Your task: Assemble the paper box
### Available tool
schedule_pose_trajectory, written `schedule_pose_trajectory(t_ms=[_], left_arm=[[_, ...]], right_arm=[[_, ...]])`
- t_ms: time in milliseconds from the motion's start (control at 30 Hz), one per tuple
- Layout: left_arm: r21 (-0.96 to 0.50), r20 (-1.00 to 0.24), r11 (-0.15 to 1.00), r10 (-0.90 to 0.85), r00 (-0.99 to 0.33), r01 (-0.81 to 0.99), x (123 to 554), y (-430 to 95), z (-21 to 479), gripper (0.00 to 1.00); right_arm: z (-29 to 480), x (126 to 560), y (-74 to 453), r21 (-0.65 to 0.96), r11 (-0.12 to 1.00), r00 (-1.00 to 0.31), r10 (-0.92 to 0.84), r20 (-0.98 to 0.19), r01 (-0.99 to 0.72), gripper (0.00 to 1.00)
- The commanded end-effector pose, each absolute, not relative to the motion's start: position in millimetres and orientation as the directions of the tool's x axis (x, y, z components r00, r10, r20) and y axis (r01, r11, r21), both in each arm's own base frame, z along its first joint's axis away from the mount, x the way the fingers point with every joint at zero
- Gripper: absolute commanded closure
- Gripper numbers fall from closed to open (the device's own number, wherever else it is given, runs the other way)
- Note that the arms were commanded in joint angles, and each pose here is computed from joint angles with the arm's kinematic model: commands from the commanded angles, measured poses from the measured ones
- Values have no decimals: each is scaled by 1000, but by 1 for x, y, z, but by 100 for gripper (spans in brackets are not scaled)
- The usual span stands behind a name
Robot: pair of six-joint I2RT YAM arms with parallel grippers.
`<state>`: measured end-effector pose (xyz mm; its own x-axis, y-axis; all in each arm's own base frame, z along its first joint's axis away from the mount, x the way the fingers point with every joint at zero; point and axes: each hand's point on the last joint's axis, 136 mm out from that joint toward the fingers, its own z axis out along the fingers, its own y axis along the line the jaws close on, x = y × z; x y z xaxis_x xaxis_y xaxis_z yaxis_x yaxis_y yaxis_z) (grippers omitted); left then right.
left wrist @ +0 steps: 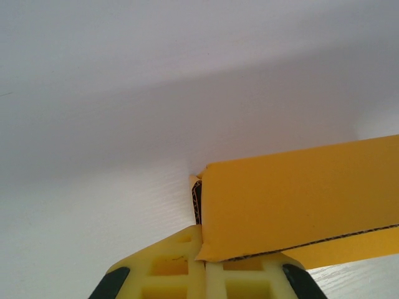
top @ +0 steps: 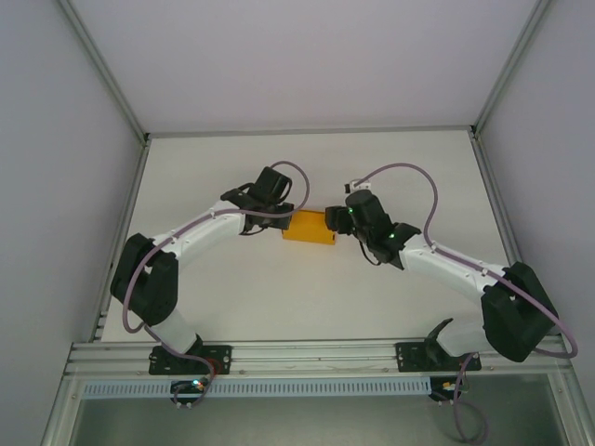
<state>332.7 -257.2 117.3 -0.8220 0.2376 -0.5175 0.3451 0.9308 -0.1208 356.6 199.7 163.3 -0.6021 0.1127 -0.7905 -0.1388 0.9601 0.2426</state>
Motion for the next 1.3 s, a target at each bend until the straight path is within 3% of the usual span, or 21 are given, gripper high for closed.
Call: schedule_pose_trajectory(t_ms=[0, 333, 433, 533, 567, 733, 900, 1033, 1267], left_arm=[[-38, -226, 924, 364, -904, 382, 273, -227, 49, 100], [-32, -275, 914, 381, -883, 404, 278, -234, 58, 100], [-36, -306, 908, 388, -869, 418, 282, -236, 68, 90], [-44, -337, 905, 385, -859, 423, 285, -240, 85, 88], [-56, -348, 902, 384, -855, 427, 285, -243, 91, 82], [-111, -432, 866, 400, -809, 487, 283, -257, 132, 35], [-174, -512, 837, 373, -774, 518, 282, -266, 167, 12], [-224, -552, 870, 259, -793, 440, 299, -258, 181, 0], [-494, -443, 825, 33, -896, 274, 341, -253, 159, 0]], right_arm=[[175, 365, 207, 304, 941, -605, 155, -781, -152, 36], [97, 359, 196, 296, 955, -737, 187, -649, -18, 53], [83, 350, 196, 314, 950, -769, 202, -606, 2, 61], [75, 340, 196, 350, 937, -788, 227, -573, 15, 65], [73, 337, 195, 355, 935, -791, 234, -565, 23, 66], [61, 326, 187, 354, 933, -802, 261, -537, 66, 68], [53, 323, 189, 353, 932, -816, 264, -515, 79, 69], [51, 323, 190, 355, 931, -819, 265, -510, 80, 71], [49, 321, 188, 338, 938, -824, 251, -508, 77, 71]])
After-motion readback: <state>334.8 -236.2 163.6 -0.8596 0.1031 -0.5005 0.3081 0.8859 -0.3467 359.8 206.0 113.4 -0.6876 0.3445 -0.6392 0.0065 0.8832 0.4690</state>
